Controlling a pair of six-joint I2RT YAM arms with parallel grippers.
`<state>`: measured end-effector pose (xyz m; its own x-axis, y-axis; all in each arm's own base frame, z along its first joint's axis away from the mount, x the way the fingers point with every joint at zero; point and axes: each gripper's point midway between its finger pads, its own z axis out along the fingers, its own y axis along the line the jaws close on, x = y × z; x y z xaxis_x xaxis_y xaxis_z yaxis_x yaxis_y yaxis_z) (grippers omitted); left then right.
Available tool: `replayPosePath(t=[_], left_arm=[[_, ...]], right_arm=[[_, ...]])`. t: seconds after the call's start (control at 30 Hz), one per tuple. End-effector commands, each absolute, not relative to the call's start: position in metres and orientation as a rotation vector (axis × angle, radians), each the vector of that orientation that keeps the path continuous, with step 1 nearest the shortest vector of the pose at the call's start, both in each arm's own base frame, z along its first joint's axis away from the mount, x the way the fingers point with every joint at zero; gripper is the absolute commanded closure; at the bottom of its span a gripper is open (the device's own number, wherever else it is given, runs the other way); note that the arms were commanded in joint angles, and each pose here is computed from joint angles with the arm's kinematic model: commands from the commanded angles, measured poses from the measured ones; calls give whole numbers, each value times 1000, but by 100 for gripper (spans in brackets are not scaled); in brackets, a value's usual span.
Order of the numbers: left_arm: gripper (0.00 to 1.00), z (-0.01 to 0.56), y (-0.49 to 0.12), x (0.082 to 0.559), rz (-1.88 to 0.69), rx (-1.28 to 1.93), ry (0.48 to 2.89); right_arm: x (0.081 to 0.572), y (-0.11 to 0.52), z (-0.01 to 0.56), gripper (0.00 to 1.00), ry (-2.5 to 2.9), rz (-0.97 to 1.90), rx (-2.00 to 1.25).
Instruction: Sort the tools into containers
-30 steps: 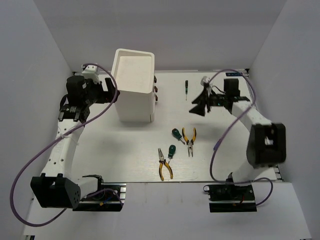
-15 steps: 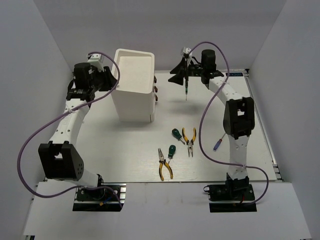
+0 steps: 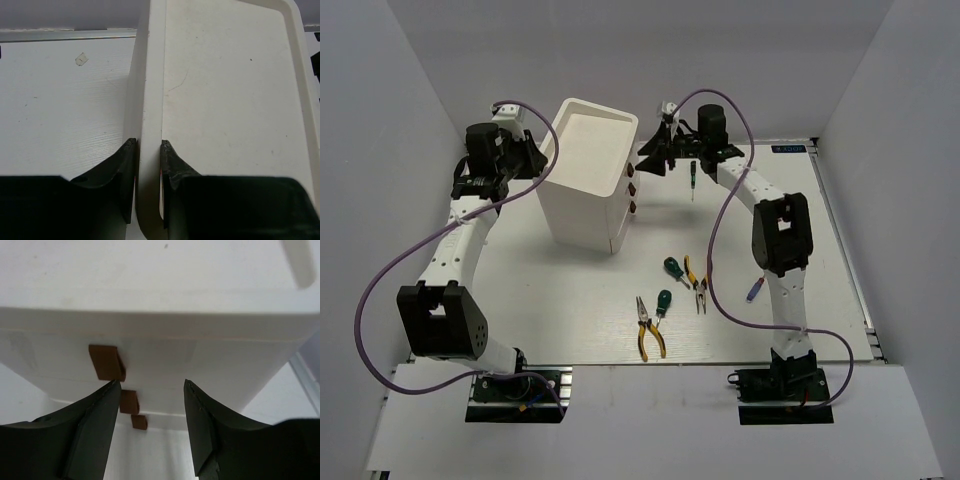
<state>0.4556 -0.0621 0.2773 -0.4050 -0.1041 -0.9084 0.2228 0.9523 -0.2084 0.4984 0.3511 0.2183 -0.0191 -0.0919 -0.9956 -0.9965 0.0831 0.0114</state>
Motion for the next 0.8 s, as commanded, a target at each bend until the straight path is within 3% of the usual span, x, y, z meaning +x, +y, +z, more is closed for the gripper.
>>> replayPosePath(t=[0.0,0.77], left_arm=[[78,266,-83,451,-463,91,1998],[87,245,-92,445,-484,46,2031]], right_arm=[[484,348,241,41,1270,1085,-1216],[465,370,259,44,1278,1035,-1187]])
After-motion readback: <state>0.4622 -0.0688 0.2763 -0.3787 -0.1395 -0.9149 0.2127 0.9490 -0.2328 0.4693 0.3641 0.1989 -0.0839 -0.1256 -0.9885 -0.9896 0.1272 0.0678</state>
